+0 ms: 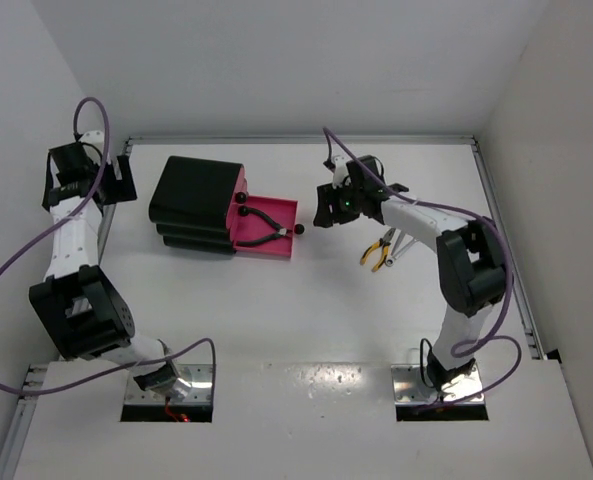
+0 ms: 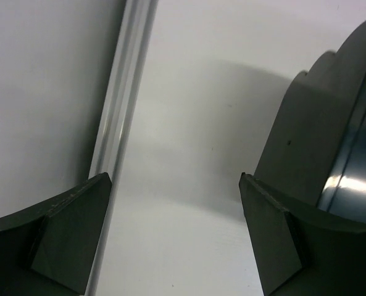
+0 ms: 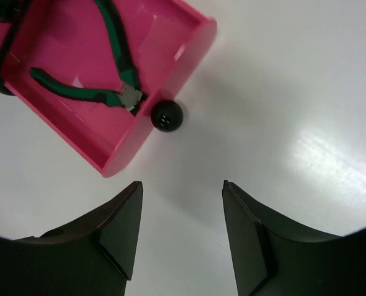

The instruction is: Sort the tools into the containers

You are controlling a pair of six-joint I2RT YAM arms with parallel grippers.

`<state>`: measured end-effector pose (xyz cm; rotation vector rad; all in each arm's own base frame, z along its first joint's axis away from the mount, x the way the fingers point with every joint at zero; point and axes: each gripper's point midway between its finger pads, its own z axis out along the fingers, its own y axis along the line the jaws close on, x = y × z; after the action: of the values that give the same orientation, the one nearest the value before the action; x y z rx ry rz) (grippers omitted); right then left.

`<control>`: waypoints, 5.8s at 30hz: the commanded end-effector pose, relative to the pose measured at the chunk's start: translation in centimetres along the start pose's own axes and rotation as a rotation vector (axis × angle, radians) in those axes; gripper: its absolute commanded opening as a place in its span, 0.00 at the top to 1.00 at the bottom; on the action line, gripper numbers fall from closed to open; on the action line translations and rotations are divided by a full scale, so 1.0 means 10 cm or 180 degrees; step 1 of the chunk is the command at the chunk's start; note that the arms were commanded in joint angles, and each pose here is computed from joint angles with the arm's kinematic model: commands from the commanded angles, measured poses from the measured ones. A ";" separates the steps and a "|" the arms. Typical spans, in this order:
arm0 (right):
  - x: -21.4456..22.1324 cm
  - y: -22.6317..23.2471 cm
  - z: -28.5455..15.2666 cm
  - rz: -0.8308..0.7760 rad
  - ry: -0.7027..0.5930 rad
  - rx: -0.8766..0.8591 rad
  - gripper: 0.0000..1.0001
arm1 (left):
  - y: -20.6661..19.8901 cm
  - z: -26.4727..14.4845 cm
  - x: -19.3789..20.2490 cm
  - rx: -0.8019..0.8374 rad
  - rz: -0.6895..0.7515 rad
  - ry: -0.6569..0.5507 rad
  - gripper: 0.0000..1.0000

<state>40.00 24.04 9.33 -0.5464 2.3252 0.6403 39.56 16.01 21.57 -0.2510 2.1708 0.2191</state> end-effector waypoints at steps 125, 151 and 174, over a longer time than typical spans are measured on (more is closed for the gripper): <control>-0.72 0.91 0.92 0.2339 -0.0391 -0.3096 0.38 | -1.38 -0.52 -0.14 0.1224 0.0815 -0.0647 0.09; -0.60 1.11 1.24 0.2399 -0.0267 -0.3079 0.38 | -1.71 -0.34 0.12 0.1282 0.0917 -0.0495 0.09; -0.72 1.22 1.35 0.2308 -0.0530 -0.3134 0.58 | -1.79 -0.32 0.19 0.1335 0.0950 -0.0440 0.09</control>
<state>44.12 42.56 7.21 0.0473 1.9927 2.1207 40.26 -1.77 20.54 0.3229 2.0678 -0.0466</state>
